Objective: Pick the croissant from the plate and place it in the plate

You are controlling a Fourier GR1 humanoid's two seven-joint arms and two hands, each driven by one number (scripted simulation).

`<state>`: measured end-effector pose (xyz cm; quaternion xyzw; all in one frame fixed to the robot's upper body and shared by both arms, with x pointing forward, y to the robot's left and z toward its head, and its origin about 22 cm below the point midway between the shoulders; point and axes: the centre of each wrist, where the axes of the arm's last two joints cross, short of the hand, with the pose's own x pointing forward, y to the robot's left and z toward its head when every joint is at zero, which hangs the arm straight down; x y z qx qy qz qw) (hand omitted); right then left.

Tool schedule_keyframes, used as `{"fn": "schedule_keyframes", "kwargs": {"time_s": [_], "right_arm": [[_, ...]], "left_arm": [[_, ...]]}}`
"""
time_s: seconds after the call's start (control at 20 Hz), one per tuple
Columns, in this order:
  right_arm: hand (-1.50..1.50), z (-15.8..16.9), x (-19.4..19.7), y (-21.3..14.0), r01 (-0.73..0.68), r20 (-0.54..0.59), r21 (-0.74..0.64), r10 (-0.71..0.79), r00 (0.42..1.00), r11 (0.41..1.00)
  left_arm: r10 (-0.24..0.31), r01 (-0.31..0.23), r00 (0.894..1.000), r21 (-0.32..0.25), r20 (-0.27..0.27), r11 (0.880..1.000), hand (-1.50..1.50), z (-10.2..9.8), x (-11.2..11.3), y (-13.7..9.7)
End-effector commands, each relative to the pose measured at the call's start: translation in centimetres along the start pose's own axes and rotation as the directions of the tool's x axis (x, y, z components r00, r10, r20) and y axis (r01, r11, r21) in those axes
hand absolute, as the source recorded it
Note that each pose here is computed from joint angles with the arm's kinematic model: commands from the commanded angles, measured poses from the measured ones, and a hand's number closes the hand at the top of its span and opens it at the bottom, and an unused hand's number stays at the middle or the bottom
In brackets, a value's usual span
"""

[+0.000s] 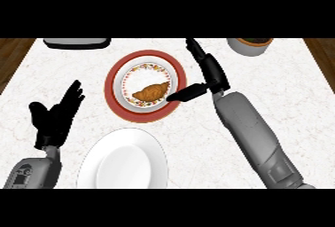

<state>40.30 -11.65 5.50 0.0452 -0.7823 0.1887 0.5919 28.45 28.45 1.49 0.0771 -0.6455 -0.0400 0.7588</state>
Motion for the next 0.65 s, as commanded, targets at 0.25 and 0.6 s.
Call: {"fn": "schedule_keyframes", "kwargs": {"time_s": [0.25, 0.6], "right_arm": [[-1.5, 2.1, -2.7, -3.5, -0.038, -0.002, -0.02, 0.038, 0.999, 0.999], [-1.5, 0.9, -2.5, -5.4, -0.099, -0.085, -0.006, 0.098, 0.992, 0.995]], "left_arm": [[0.001, -0.001, 1.0, -0.002, -0.003, 1.0, 0.0, -0.1, -1.2, -0.1], [-0.009, 0.009, 1.0, 0.001, 0.007, 1.0, 0.0, 0.0, 0.5, 1.8]]}}
